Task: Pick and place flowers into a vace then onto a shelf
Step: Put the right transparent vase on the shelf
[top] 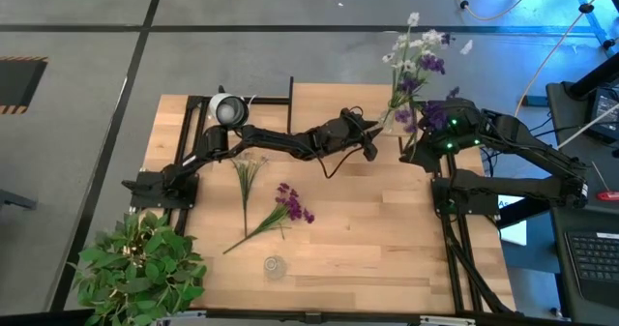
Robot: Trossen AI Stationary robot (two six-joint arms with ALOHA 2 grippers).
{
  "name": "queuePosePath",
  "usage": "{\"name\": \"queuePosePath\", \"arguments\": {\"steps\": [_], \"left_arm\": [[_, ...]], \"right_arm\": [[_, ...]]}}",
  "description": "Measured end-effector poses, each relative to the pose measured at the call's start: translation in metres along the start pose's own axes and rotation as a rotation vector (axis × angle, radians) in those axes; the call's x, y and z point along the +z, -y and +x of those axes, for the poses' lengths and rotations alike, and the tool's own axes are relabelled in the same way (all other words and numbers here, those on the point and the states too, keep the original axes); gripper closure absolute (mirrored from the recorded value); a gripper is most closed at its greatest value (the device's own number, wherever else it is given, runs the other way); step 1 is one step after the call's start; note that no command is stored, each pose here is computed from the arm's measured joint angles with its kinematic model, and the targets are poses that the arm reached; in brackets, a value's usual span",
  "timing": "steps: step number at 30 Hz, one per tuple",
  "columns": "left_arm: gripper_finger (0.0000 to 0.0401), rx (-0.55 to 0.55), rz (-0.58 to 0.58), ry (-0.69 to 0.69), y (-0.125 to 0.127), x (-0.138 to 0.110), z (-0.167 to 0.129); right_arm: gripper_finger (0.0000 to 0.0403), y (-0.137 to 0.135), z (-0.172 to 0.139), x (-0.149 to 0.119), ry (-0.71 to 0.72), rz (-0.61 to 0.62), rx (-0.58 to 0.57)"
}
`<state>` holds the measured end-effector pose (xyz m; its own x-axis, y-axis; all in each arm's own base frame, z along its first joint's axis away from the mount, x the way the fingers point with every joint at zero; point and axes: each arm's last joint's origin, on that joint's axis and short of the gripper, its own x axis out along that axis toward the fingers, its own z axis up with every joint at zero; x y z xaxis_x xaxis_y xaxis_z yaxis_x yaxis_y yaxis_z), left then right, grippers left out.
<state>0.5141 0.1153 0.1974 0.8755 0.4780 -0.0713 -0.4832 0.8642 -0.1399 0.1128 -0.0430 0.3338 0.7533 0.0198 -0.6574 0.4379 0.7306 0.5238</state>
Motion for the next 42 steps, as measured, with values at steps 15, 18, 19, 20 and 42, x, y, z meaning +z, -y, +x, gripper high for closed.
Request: {"name": "queuePosePath", "arguments": {"steps": [15, 18, 19, 20, 42], "left_arm": [[0.0288, 0.011, -0.027, 0.001, -0.005, 0.001, 0.001], [0.0288, 0.013, -0.027, 0.001, -0.006, 0.001, 0.002], [0.0288, 0.013, -0.027, 0.001, -0.006, 0.001, 0.002], [0.0288, 0.013, -0.027, 0.001, -0.006, 0.001, 0.002], [0.0288, 0.021, -0.060, -0.005, -0.010, 0.001, 0.003]], "right_arm": [[0.0175, -0.010, -0.002, -0.004, -0.169, 0.022, 0.357], [0.0175, -0.012, -0.003, -0.005, -0.192, 0.020, 0.407], [0.0175, -0.012, -0.003, -0.005, -0.191, 0.014, 0.412], [0.0175, -0.012, -0.004, -0.005, -0.183, -0.001, 0.415], [0.0175, -0.032, -0.085, -0.015, 0.148, -0.118, 0.245]]}}
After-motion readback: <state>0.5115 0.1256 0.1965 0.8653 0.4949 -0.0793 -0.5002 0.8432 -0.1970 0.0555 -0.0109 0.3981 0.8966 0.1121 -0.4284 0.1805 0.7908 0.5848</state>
